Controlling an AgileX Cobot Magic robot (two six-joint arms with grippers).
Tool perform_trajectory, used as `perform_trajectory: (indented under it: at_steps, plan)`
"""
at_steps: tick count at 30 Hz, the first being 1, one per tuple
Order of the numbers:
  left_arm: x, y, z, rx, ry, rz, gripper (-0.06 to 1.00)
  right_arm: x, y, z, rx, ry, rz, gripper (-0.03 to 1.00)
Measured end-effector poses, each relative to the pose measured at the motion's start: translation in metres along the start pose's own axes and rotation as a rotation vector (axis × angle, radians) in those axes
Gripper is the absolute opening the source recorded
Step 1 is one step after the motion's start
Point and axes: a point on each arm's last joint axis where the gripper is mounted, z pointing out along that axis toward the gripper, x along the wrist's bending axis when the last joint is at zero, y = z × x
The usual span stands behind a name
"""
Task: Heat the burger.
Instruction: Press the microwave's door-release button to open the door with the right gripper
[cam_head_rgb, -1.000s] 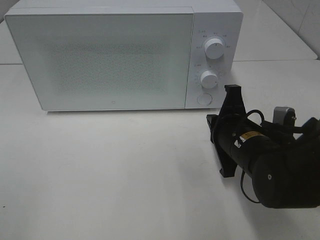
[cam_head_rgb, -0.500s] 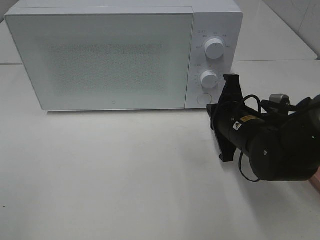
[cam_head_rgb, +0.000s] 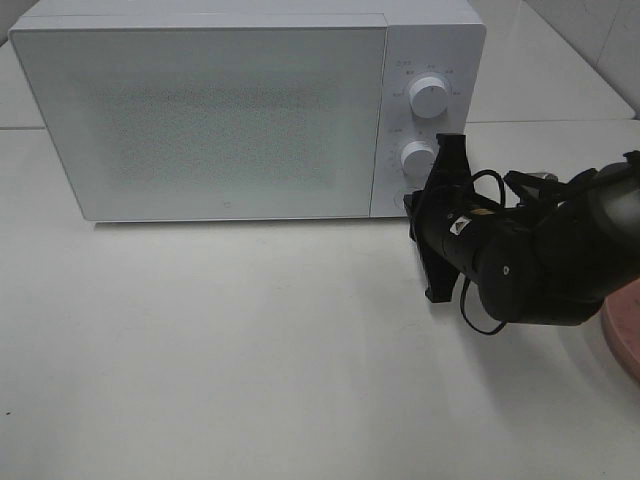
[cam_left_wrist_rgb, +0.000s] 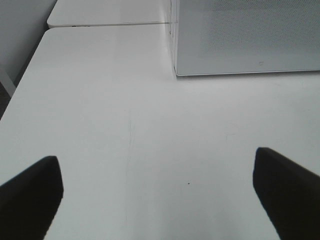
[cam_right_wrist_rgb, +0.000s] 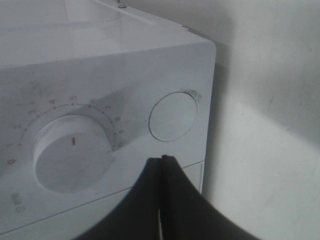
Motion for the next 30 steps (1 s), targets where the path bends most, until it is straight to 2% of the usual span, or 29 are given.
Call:
perform_trajectory:
  at_steps: [9, 18, 30]
  plan:
    - [0.000, 0.000, 0.000, 0.000, 0.000, 0.000, 0.97, 0.006, 0.002, 0.011, -0.013, 0.018, 0.011, 0.00]
    - [0.000, 0.000, 0.000, 0.000, 0.000, 0.000, 0.97, -0.004, 0.000, 0.025, -0.017, -0.020, 0.005, 0.00]
    - [0.000, 0.000, 0.000, 0.000, 0.000, 0.000, 0.97, 0.001, 0.007, 0.032, -0.049, -0.012, 0.002, 0.00]
